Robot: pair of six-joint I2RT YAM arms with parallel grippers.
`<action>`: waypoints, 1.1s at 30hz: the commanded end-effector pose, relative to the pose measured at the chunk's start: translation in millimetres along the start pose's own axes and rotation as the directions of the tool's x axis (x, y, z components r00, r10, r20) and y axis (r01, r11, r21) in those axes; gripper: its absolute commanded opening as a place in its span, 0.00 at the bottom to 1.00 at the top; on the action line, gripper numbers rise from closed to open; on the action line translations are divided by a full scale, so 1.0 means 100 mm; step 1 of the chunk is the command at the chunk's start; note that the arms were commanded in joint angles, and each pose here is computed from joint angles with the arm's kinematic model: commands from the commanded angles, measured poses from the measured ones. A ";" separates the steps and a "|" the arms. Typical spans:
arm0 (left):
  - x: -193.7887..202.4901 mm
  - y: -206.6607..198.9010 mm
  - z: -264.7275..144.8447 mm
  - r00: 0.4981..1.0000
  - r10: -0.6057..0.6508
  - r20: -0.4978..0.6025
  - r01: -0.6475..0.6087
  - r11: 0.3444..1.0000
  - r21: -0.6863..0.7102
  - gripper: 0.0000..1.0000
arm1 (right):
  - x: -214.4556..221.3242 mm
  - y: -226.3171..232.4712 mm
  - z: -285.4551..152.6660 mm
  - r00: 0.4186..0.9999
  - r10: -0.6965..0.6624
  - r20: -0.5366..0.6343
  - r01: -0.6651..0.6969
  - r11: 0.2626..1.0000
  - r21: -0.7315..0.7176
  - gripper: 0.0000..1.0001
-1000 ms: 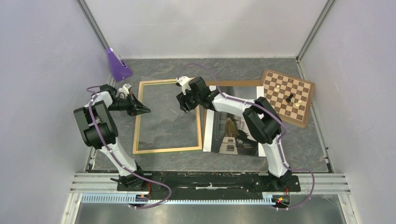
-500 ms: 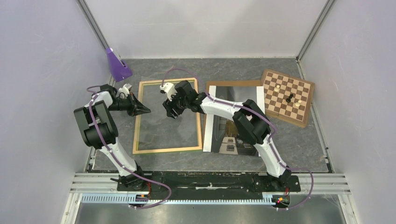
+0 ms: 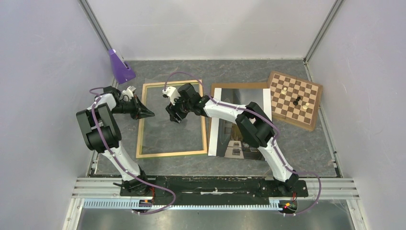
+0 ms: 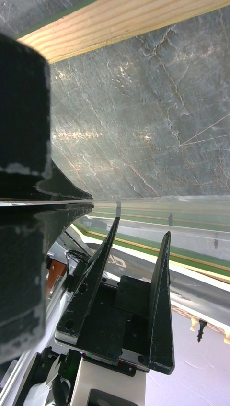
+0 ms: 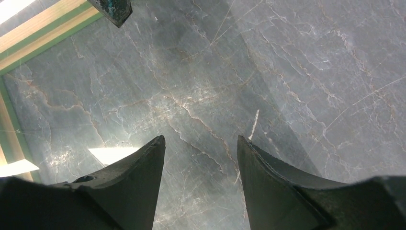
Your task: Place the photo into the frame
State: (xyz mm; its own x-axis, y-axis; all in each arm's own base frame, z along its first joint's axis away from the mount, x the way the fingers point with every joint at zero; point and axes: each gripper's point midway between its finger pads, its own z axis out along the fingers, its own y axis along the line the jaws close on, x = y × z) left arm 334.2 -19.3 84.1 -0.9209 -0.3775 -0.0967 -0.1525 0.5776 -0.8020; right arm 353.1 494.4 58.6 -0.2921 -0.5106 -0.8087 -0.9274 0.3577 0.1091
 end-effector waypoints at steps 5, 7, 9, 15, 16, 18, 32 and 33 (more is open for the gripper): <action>0.00 0.07 0.05 0.999 0.052 -0.014 -0.052 0.999 -0.012 0.02 | -0.14 0.04 0.08 0.998 -0.046 0.036 0.047 0.999 -0.020 0.60; 0.00 0.08 0.05 0.998 0.053 -0.015 -0.053 0.998 -0.018 0.03 | -0.13 0.04 0.09 0.998 -0.047 0.033 0.048 0.999 -0.019 0.60; 0.01 0.10 0.06 0.998 0.054 -0.018 -0.055 0.998 -0.023 0.03 | -0.12 0.03 0.09 0.998 -0.049 0.032 0.050 0.999 -0.018 0.60; 0.01 0.13 0.07 0.998 0.058 -0.024 -0.059 0.998 -0.034 0.02 | -0.16 0.05 0.10 0.997 -0.066 0.042 0.068 0.997 -0.031 0.60; 0.01 0.14 0.08 0.998 0.058 -0.024 -0.059 0.998 -0.036 0.02 | -0.17 0.06 0.10 0.997 -0.069 0.045 0.071 0.997 -0.032 0.60; 0.01 0.15 0.08 0.998 0.059 -0.026 -0.060 0.997 -0.039 0.02 | -0.18 0.07 0.11 0.996 -0.076 0.048 0.078 0.996 -0.037 0.60; 0.03 0.19 0.13 0.997 0.063 -0.041 -0.065 0.997 -0.050 0.02 | -0.18 0.11 0.19 0.994 -0.098 0.052 0.101 0.993 -0.058 0.61; 0.03 0.20 0.13 0.997 0.063 -0.042 -0.065 0.997 -0.050 0.02 | -0.18 0.11 0.19 0.994 -0.098 0.053 0.101 0.993 -0.058 0.61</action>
State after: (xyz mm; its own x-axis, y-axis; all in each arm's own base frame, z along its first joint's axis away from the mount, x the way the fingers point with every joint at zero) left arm 333.6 -17.1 66.3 -0.9303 -0.3554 -0.0910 -0.1596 0.6154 -0.7719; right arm 348.1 506.1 47.4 -0.2403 -0.5349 -0.8101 -0.9519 0.2933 0.0887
